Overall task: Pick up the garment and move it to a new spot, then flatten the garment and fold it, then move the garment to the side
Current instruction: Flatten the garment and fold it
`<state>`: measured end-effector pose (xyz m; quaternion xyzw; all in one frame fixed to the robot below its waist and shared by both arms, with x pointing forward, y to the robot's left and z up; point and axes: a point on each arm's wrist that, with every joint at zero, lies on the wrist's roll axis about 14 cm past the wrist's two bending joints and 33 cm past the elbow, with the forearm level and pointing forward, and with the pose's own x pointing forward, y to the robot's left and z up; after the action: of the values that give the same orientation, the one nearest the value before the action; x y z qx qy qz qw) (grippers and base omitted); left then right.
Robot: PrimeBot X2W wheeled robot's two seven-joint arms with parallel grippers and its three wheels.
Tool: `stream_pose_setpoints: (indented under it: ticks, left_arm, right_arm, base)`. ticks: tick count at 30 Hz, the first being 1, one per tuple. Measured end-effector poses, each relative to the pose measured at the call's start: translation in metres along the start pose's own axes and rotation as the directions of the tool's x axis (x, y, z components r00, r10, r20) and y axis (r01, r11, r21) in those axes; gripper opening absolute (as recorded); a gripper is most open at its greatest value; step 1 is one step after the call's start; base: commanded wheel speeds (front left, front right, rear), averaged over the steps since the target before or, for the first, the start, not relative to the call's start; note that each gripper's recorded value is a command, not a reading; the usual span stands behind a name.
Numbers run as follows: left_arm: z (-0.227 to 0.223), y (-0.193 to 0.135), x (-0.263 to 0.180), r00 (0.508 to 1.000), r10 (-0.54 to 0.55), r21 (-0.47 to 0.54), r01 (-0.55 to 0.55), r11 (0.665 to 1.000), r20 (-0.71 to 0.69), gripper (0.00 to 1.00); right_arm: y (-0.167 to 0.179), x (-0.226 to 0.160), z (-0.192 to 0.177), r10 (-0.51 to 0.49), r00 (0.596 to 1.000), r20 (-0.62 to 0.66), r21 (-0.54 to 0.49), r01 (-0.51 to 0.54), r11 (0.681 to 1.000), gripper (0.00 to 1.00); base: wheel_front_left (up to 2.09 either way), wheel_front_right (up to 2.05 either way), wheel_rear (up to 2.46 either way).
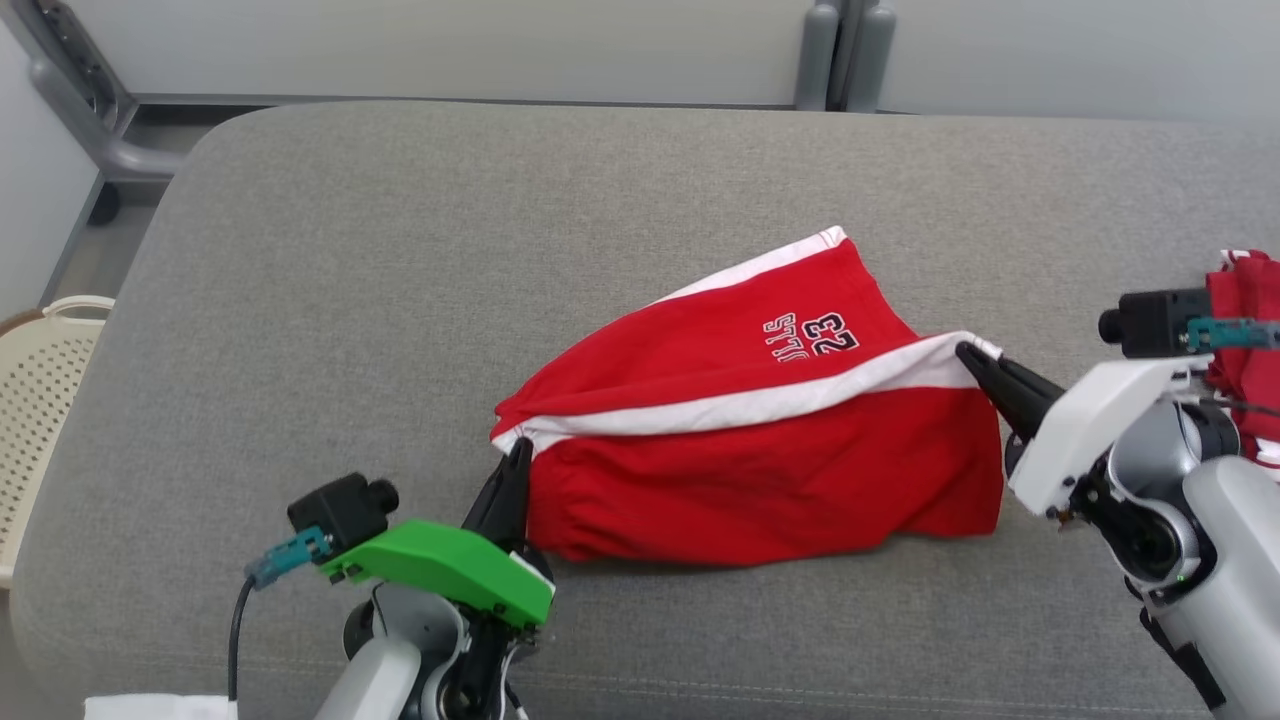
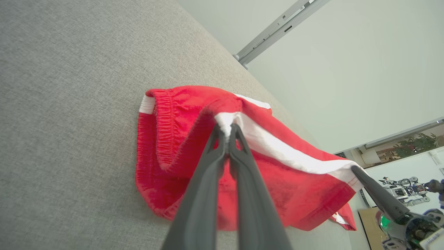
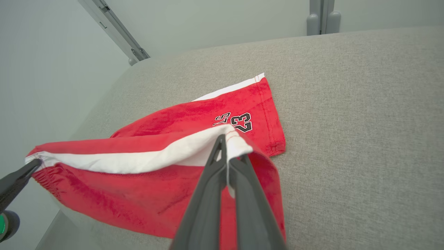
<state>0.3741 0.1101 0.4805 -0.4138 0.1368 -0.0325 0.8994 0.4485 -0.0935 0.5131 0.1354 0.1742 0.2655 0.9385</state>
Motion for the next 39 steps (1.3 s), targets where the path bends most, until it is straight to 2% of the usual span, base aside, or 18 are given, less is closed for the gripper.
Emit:
stream_pose_setpoints:
  ticks: [9,13,27,39]
  left_arm:
    - [0.012,0.011,0.037,0.996,0.087,-0.006,-0.087,0.996,-0.02,0.0]
    - [0.013,0.015,0.054,0.992,0.118,-0.003,-0.119,0.993,-0.043,0.0]
    - [0.005,0.059,0.081,0.964,0.252,-0.016,-0.254,0.967,-0.086,0.0]
    - [0.006,0.076,0.089,0.95,0.304,-0.03,-0.306,0.951,-0.073,0.0]
  right_arm:
    - [-0.008,0.058,0.016,0.021,0.994,-0.109,-0.061,-0.028,0.998,0.0]
    - [-0.015,0.084,0.021,0.022,0.99,-0.14,-0.047,-0.029,0.998,0.0]
    - [-0.032,0.144,-0.017,0.017,0.953,-0.301,-0.051,-0.033,0.998,0.0]
    - [-0.034,0.17,-0.024,0.015,0.948,-0.318,-0.061,-0.037,0.997,0.0]
  base:
    - [0.0,0.0,0.0]
    - [0.0,0.0,0.0]
    - [0.0,0.0,0.0]
    - [0.0,0.0,0.0]
